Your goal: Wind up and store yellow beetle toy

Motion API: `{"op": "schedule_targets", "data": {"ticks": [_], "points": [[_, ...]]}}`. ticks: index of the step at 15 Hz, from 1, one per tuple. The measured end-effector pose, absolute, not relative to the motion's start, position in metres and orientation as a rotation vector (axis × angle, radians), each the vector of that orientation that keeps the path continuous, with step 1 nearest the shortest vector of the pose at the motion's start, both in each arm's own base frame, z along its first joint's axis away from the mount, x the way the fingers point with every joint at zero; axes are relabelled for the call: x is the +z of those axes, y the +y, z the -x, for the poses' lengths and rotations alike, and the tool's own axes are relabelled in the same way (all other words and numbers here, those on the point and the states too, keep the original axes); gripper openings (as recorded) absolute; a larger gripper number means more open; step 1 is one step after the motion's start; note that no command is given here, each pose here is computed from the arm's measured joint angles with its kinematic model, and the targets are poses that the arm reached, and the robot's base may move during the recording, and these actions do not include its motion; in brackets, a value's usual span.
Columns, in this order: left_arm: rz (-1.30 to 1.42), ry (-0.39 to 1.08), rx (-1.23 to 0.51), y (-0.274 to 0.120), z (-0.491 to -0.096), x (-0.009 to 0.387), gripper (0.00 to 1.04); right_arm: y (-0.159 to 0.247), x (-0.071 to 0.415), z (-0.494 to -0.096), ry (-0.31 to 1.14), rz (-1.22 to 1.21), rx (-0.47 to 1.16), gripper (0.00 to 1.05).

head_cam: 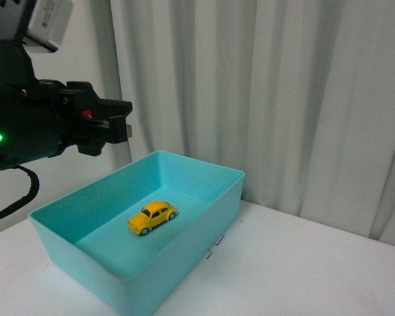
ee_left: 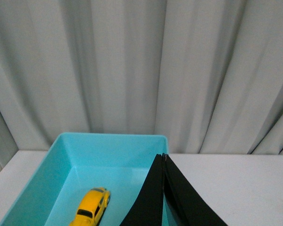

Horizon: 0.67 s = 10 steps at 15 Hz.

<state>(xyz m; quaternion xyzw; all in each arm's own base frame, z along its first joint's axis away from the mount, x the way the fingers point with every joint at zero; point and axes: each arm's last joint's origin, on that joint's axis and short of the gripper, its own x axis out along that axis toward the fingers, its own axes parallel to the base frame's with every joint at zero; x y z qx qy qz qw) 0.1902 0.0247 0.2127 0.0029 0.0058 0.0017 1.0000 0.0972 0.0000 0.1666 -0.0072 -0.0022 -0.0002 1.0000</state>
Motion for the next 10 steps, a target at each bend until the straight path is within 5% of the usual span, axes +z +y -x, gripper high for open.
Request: {"op": "schedule_targets", "data": {"ticks": [10], "points": [[-0.004,0.012,0.005,0.001,-0.142,0.179,0.02,0.0,0.167,-0.097,-0.004,0.014,0.0,0.98]]}}
